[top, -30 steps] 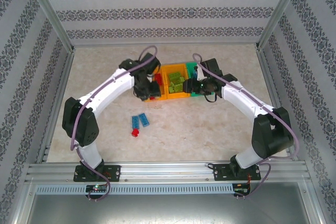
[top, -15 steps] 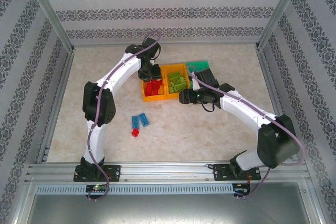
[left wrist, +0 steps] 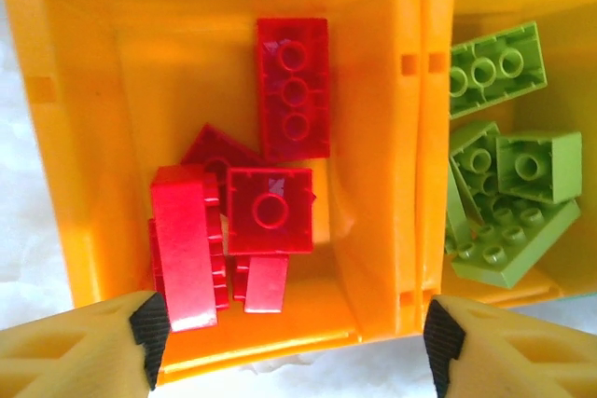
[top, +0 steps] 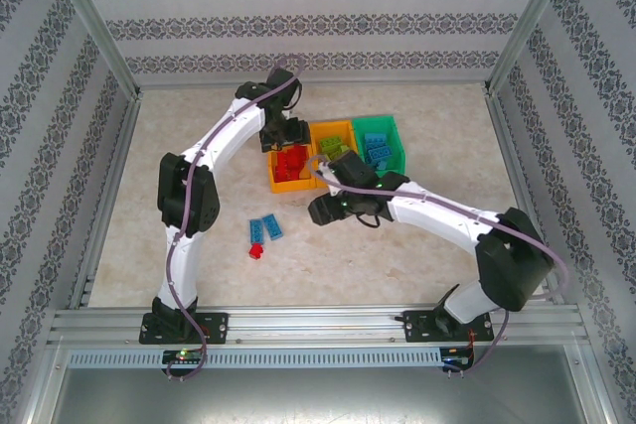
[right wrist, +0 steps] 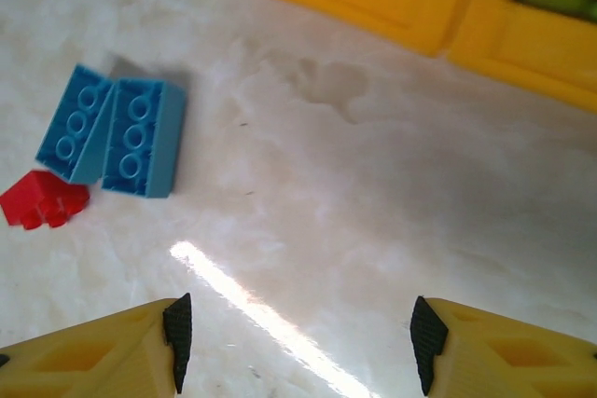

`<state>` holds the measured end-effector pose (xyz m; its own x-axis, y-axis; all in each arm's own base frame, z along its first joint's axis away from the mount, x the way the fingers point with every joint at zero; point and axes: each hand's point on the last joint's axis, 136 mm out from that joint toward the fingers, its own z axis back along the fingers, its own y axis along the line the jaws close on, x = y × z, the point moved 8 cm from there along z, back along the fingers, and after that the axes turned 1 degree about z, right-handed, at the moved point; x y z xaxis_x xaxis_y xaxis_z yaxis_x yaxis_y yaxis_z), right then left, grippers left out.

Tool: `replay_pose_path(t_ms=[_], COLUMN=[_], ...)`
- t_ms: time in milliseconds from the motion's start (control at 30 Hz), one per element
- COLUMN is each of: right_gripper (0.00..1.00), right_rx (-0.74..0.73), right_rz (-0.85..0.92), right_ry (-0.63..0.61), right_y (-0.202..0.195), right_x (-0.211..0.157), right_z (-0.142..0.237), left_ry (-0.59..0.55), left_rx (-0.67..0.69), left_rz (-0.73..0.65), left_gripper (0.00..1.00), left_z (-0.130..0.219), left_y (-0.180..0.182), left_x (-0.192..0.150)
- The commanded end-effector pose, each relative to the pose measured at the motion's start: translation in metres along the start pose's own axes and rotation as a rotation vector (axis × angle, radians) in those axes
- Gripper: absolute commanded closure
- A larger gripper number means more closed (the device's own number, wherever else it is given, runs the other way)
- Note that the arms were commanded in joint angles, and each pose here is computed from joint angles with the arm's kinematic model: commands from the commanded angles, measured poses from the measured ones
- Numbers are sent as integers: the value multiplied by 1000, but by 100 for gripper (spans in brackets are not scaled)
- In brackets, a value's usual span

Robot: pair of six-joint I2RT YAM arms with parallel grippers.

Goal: Sort the legos into containers by color

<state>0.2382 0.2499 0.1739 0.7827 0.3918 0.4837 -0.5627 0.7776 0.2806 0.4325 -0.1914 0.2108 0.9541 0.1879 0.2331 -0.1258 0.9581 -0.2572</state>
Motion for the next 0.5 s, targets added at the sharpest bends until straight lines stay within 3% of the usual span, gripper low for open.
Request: replay_pose_path(t_ms=[0, 100, 467], right_gripper=[34, 31, 29], right_rx=[21, 57, 72], right_rz=[92, 133, 190], right_ry=[12, 39, 200], right_y=[23, 45, 85], right_x=[13, 25, 24], right_z=[-14, -30, -89], left_ry=[-129, -183, -240], left_rx=[-3, 14, 76], left_rz=[29, 41, 217], left_gripper=[17, 1, 0], left_z=[39, 56, 80], left_y=[11, 23, 116], left_x=[10, 5, -34])
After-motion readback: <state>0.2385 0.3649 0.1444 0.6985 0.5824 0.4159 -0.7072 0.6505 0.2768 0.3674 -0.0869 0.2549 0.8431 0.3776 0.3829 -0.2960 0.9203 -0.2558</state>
